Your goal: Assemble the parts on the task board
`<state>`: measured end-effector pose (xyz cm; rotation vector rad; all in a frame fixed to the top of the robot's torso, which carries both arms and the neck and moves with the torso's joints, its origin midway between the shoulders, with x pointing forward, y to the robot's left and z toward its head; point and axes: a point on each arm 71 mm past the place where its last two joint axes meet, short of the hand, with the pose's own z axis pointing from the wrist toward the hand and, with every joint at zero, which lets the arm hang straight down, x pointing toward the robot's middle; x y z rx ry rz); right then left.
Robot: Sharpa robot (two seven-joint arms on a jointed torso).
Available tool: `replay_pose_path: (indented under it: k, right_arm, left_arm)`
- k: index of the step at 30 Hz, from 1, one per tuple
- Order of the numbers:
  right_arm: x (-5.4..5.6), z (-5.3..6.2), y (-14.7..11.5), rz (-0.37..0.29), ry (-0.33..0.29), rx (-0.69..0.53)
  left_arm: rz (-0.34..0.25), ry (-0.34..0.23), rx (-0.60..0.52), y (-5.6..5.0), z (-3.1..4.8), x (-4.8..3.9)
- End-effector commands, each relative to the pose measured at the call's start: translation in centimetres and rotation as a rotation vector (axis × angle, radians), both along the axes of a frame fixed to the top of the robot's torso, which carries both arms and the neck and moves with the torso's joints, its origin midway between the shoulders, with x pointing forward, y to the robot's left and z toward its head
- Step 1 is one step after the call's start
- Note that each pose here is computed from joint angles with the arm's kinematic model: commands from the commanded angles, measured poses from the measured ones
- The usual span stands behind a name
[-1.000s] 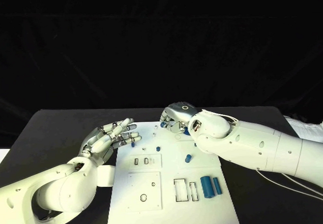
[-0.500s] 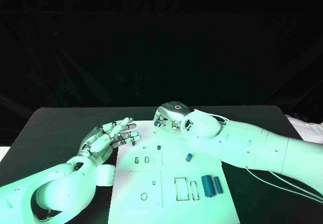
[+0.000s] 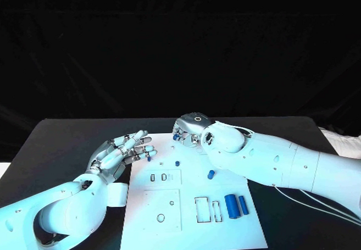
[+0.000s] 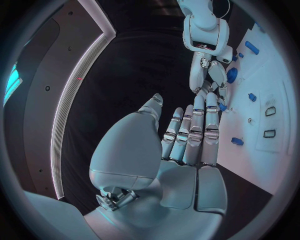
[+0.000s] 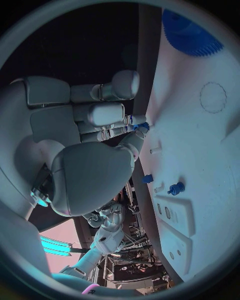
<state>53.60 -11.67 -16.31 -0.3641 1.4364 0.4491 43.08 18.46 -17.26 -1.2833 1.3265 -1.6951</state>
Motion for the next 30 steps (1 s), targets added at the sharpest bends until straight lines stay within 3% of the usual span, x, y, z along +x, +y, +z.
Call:
replay_pose_path:
  k: [1,22,30]
  right_arm:
    - [0.0,-0.2,-0.2,-0.029,-0.006,-0.047]
    - [0.2,-0.4,0.9,-0.033,0.002,-0.055]
    - [0.3,-0.3,0.4,-0.075,-0.008,-0.035]
  left_arm:
    - [-0.013,-0.006,-0.011,-0.1,0.18,-0.01]
    - [-0.017,-0.004,-0.012,-0.2,0.2,-0.03]
    - [-0.018,-0.001,-0.01,-0.2,0.16,0.01]
